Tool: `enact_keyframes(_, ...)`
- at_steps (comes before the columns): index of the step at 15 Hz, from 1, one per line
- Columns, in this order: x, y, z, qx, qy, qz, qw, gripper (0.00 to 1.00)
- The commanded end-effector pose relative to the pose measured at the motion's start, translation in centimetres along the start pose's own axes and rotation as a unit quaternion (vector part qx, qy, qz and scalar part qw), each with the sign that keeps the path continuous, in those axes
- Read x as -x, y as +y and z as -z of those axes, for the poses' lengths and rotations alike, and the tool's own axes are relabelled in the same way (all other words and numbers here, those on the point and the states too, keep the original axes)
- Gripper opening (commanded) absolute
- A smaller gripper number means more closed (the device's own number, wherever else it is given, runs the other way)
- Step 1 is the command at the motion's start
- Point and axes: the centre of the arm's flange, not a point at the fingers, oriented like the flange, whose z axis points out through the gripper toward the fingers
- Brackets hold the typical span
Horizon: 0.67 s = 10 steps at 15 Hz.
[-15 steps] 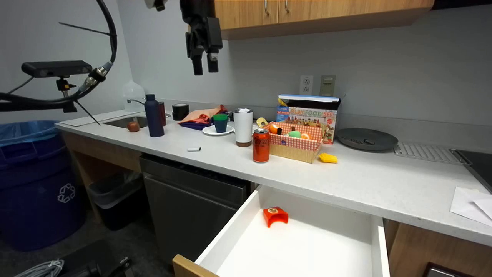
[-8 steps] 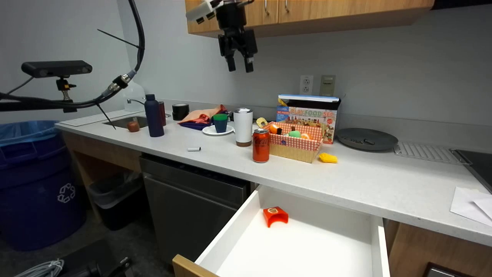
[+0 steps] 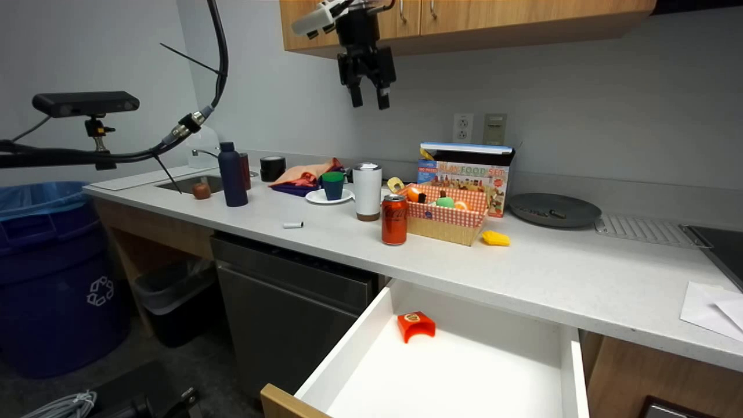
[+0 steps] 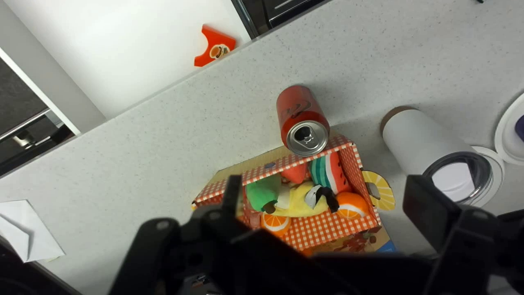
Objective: Put the green plush toy in the drawer
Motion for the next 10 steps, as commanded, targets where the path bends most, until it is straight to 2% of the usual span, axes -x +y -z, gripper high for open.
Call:
enact_keyframes(1,-3.5,0.1,-2.7,-0.011,0.029,-0.01,0.9995,1.0)
enact_keyframes(3,-5.8,0.2,-5.1,-0.01,0.048,-0.016,0.9987,1.0)
enact_keyframes(7,-10.5,0.4,-11.2,-0.02,0.059,-0.034,0.9975,1.0)
enact_keyframes(10,-13.4,0.4,-15.6,-0.015,0.051,-0.044,0.9977,1.0)
